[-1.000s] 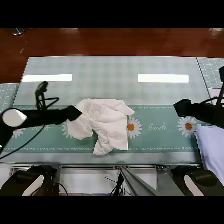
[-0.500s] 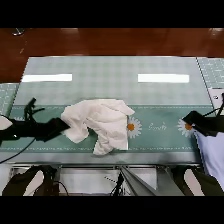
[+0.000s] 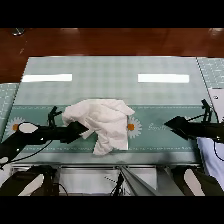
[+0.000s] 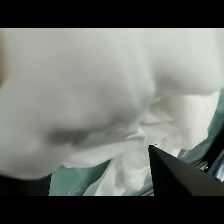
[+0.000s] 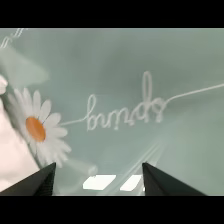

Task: Fold the shirts.

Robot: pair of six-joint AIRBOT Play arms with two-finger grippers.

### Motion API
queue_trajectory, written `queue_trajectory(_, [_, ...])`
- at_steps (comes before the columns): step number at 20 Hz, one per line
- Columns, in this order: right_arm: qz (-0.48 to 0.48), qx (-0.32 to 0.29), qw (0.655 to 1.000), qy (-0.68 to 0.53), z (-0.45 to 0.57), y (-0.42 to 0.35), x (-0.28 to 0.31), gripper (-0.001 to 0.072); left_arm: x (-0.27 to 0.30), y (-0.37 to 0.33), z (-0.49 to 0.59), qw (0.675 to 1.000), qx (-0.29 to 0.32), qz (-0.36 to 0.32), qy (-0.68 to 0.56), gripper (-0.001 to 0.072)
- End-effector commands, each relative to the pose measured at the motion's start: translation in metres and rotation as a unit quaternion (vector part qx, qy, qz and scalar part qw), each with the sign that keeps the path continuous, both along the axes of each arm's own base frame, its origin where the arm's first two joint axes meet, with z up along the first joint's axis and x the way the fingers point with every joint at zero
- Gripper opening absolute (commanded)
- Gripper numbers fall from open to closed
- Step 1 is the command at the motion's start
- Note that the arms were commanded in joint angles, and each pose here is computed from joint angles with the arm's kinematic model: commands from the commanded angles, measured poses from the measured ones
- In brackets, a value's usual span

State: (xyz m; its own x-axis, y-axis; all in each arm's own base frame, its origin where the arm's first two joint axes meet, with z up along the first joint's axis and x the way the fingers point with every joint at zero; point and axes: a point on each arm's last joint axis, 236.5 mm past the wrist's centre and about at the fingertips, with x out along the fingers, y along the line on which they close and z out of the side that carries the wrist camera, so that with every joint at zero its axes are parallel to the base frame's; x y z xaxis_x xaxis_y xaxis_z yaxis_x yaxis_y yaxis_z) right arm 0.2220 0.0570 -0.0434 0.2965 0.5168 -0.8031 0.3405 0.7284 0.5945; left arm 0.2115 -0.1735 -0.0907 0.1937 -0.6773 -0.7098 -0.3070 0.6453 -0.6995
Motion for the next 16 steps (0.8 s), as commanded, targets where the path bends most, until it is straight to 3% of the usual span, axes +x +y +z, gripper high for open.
queue_trajectory(1, [0.071, 0.02, 0.997, 0.025, -0.006, 0.037, -0.015, 0.0618, 0.025, -0.012, -0.012, 1.0, 0.02, 0.001, -0.013, 0.0373])
queue_trajectory(2, [0.097, 0.019, 0.995, 0.032, -0.01, 0.051, -0.019, 0.0618, 0.029, -0.015, -0.009, 0.999, 0.017, -0.018, -0.021, 0.0026])
queue_trajectory(4, [0.131, 0.017, 0.99, 0.046, -0.018, 0.078, -0.026, 0.0618, 0.037, -0.022, 0.001, 0.998, 0.012, -0.051, -0.045, 0.003])
queue_trajectory(12, [0.194, 0.069, 0.975, 0.083, -0.042, 0.17, -0.047, 0.0618, 0.048, -0.027, 0.016, 0.996, 0.002, -0.059, -0.061, 0.003])
queue_trajectory(16, [0.225, 0.056, 0.968, 0.097, -0.056, 0.192, -0.051, 0.0618, 0.045, -0.028, 0.017, 0.996, -0.001, -0.063, -0.058, 0.003])
